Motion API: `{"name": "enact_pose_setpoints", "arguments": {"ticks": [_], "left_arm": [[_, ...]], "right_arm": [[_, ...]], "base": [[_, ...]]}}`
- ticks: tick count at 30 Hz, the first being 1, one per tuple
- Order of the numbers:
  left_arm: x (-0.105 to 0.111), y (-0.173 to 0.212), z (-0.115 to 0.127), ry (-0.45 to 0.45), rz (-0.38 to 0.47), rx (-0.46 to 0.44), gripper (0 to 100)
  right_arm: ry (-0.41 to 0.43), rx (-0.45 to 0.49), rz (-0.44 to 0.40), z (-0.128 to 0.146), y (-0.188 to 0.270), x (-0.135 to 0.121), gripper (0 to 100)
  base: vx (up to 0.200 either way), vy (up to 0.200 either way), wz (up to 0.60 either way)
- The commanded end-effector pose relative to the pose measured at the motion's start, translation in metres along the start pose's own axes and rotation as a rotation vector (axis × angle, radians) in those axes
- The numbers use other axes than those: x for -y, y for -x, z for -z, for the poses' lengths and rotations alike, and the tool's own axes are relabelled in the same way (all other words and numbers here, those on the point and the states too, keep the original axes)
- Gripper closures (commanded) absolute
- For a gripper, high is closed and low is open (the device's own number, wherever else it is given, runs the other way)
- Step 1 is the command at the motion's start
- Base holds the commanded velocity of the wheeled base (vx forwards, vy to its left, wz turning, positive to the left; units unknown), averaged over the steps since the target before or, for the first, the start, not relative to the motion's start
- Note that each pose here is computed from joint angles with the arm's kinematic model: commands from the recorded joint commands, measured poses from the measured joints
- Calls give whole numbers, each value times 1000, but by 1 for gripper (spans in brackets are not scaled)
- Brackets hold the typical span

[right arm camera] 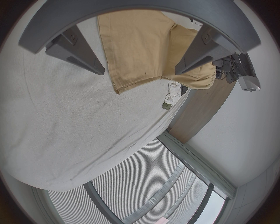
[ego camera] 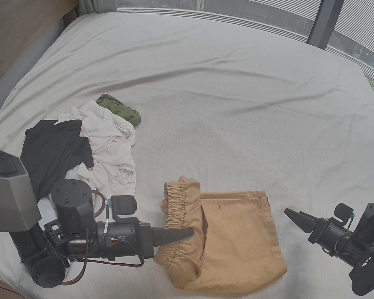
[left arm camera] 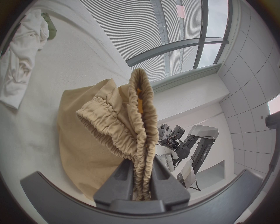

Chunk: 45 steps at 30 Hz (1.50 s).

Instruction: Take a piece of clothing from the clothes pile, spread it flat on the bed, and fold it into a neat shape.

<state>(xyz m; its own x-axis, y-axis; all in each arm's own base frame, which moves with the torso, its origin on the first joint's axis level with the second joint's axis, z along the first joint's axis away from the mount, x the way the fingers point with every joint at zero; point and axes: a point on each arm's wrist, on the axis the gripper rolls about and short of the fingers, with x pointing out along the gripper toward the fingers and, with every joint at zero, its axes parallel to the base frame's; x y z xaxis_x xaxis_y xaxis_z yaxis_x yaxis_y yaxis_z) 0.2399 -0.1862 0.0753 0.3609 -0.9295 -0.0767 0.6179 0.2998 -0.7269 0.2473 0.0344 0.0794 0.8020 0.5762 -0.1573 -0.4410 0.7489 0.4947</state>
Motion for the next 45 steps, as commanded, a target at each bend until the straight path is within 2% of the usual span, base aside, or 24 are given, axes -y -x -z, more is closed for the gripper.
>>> {"name": "enact_pose_setpoints", "arguments": {"ticks": [1,9,28,36,45], "left_arm": [[-3,-17,3,18,26,-14,100],[-4,-42,11,29,67,-45,100],[-12,-88,19,1,134,-48,100],[-18,-98,28,7,135,-68,100],[-22,-103,27,5,135,-58,100]], "right_arm": [[5,10,-2,-2,1,-1,0],[7,15,-1,-3,1,0,0],[5,25,6,-6,1,2,0],[5,24,6,-6,0,2,0],[5,23,5,-5,0,3,0]], "base": [[0,0,0],[0,0,0],[0,0,0],[0,0,0],[0,0,0]]}}
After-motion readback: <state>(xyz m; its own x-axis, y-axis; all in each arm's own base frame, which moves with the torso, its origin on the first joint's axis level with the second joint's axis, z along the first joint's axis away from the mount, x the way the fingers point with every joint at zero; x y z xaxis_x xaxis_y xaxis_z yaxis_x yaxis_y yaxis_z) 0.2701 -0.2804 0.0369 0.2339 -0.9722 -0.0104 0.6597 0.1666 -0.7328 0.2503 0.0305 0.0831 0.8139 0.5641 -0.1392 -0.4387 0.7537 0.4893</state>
